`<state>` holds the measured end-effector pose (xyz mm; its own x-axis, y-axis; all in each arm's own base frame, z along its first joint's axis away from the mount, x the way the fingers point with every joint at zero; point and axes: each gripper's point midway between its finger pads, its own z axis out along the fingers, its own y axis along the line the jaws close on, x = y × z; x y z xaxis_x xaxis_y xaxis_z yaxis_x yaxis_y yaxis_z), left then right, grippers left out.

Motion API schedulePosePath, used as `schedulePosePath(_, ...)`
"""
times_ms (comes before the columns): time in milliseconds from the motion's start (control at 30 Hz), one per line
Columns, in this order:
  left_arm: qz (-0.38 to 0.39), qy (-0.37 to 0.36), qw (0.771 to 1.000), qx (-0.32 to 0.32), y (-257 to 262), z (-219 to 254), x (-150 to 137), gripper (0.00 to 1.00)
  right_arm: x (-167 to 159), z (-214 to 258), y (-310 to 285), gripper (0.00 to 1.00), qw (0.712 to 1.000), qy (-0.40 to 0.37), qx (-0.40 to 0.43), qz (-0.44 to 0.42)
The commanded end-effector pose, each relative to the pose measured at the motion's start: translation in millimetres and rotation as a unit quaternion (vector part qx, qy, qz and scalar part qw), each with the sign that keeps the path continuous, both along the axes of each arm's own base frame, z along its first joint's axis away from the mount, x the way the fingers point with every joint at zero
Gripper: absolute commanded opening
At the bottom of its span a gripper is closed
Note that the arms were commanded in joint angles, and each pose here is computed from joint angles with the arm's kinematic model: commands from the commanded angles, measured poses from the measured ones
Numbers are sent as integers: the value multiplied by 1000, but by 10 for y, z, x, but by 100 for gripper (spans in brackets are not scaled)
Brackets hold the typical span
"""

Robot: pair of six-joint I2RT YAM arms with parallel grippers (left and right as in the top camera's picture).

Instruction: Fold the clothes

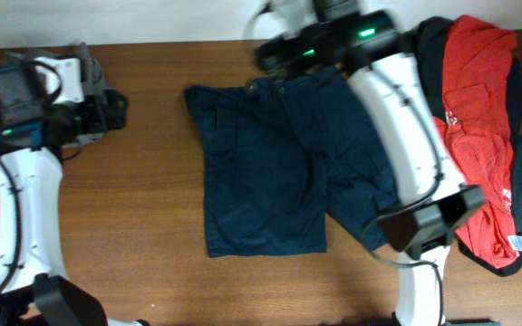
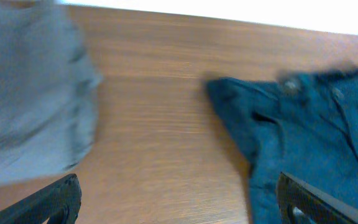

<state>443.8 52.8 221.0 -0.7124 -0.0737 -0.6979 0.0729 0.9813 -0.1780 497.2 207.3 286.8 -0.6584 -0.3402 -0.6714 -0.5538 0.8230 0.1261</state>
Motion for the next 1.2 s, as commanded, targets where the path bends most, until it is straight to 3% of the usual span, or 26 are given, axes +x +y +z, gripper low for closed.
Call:
schedulePosePath(0, -105, 6, 994, 19, -473, -229, 147, 100, 22, -45, -427, 96, 998, 31, -3, -55)
schedulePosePath(267, -161, 70, 984, -3, -1027, -1154, 419, 99, 34, -123, -855, 96, 994, 57, -9, -96)
schedulePosePath(500, -191, 110, 973, -62, -1284, -1464, 326, 99, 39, -120, -855, 96, 994, 56, -10, -95)
schedulePosePath(767, -222, 254, 937, -92, -1411, -1699, -407, 95, 90, -97, -868, 96, 994, 44, -12, -99)
schedulePosePath(1033, -221, 367, 904, -18, -1484, -1935, -952, 91, 142, -64, -868, 97, 994, 31, -11, -100)
schedulePosePath(1167, -163, 424, 890, 37, -1424, -2126, -1209, 91, 154, -56, -871, 98, 994, 28, -11, -101)
